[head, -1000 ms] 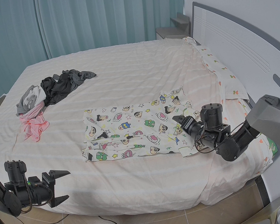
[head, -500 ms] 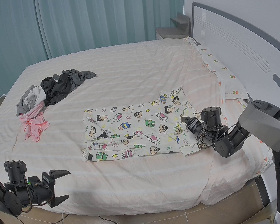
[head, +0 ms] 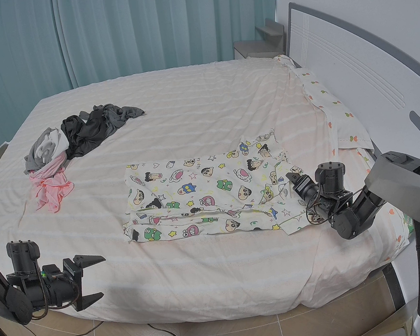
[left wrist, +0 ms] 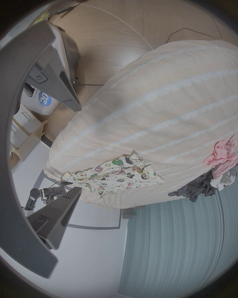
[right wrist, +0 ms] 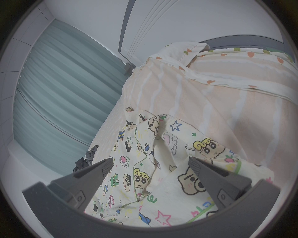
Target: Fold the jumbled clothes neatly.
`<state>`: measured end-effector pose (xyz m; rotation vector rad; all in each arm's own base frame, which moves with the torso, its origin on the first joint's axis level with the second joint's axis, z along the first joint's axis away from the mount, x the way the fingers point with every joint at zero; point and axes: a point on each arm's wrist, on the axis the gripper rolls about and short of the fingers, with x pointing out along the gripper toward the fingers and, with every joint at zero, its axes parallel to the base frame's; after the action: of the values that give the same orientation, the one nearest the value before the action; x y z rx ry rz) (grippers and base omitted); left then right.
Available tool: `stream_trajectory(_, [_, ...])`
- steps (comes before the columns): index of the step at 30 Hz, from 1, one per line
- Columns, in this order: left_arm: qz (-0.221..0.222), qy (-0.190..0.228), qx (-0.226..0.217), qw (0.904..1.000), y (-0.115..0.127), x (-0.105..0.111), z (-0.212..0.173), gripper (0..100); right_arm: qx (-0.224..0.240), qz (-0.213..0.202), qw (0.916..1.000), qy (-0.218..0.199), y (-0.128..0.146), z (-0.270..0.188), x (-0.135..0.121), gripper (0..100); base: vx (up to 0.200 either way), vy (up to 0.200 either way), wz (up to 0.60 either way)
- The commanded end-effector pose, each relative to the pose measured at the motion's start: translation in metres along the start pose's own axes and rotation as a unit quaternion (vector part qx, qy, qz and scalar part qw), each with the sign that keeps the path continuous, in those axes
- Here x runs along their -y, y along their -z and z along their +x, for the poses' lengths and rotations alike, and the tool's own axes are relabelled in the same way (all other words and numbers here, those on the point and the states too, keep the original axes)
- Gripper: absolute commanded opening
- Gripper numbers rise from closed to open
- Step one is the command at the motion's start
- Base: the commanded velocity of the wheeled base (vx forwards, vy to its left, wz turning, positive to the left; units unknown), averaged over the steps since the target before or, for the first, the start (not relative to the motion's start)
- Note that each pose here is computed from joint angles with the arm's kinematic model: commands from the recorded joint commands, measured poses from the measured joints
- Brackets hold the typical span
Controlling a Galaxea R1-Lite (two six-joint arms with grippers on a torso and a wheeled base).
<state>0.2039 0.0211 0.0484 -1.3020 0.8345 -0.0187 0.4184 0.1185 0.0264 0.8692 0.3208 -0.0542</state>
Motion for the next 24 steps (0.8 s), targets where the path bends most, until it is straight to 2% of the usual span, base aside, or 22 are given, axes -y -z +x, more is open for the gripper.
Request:
stream_trajectory(1, [-0.001,-0.001,0.0,1.0,0.0,0.0,0.0,100,0.002,0.002,0.9999,-0.017,-0.004,-0.018,-0.01,100,0.0,0.0,0.0])
stream_trajectory(7, [-0.001,-0.001,0.0,1.0,0.0,0.0,0.0,100,-0.033,-0.009,0.9978,-0.056,0.021,-0.049,-0.027,100,0.0,0.0,0.0])
stream_trajectory(12, [0.0,0.0,0.0,1.0,0.0,0.0,0.0,100,-0.062,-0.02,0.9956,-0.067,0.043,-0.057,-0.036,100,0.0,0.0,0.0])
stream_trajectory(17, [0.0,0.0,0.0,1.0,0.0,0.0,0.0,100,-0.129,-0.039,0.987,-0.088,0.079,-0.067,-0.041,100,0.0,0.0,0.0])
stream_trajectory(24, [0.0,0.0,0.0,1.0,0.0,0.0,0.0,100,-0.16,-0.049,0.9816,-0.091,0.097,-0.055,-0.043,100,0.0,0.0,0.0])
